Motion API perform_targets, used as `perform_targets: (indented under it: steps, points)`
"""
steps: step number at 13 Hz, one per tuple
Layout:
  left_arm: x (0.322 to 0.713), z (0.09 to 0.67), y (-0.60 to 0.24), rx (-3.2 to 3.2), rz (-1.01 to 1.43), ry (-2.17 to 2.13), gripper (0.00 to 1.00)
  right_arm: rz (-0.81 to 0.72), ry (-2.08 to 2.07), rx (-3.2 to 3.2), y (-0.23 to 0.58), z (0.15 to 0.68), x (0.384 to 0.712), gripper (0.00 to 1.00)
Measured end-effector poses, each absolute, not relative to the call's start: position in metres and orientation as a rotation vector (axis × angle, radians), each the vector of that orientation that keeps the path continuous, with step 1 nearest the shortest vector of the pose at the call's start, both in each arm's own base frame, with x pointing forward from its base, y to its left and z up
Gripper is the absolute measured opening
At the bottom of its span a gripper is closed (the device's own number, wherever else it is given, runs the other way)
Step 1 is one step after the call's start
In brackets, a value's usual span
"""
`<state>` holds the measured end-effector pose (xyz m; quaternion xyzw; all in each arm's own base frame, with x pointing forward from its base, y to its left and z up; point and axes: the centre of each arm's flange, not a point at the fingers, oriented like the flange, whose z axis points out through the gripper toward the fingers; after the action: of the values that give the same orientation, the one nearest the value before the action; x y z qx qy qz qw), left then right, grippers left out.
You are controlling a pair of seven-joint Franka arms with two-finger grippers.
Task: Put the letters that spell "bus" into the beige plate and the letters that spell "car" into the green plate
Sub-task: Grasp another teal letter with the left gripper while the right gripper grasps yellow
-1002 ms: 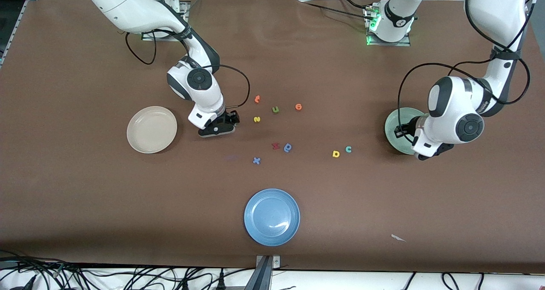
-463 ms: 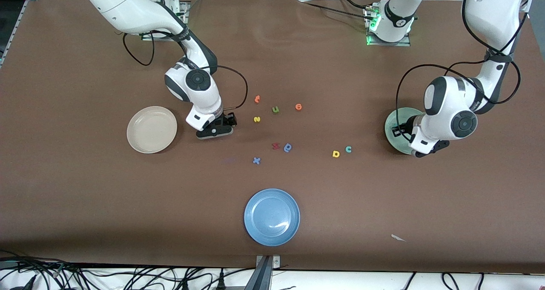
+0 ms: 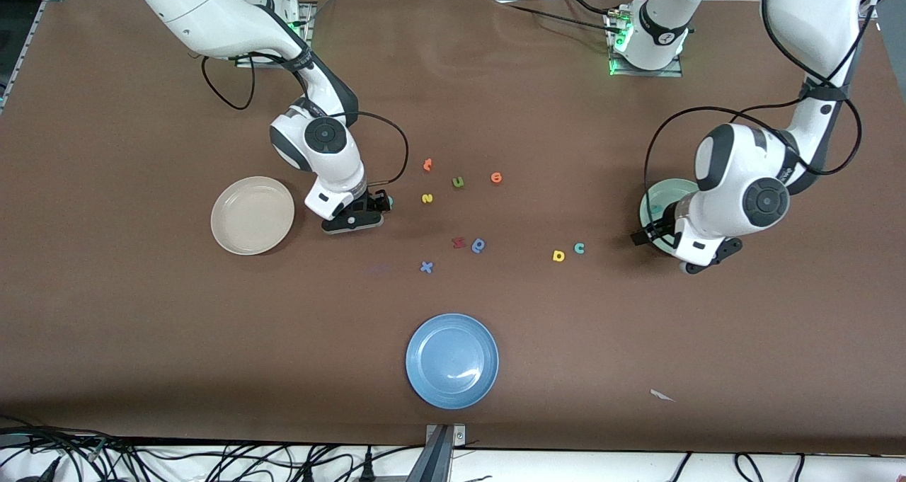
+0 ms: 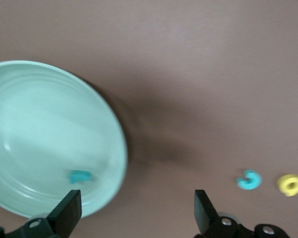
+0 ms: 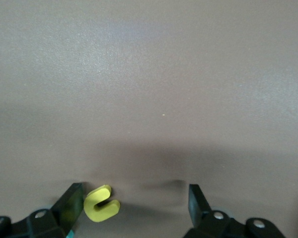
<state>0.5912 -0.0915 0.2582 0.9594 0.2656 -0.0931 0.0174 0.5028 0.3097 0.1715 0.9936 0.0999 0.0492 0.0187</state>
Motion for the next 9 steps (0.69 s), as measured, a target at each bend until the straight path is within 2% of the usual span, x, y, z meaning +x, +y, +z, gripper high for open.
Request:
perform_targets:
  steps: [2, 6, 8, 9]
  points:
    - [0.595, 0.258, -0.121, 2.918, -0.203, 0.970, 1.00, 0.153, 0.310, 3.091, 0.311, 0.169, 0.502, 0.93]
    - [0.589, 0.241, -0.170, 2.801, -0.183, 1.262, 1.00, 0.153, 0.313, 3.099, 0.315, 0.166, 0.499, 0.93]
    - [0.587, 0.232, -0.182, 2.742, -0.180, 1.380, 1.00, 0.157, 0.313, 3.102, 0.315, 0.166, 0.499, 0.89]
    - [0.586, 0.225, -0.187, 2.709, -0.185, 1.446, 1.00, 0.159, 0.315, 3.104, 0.316, 0.167, 0.499, 0.83]
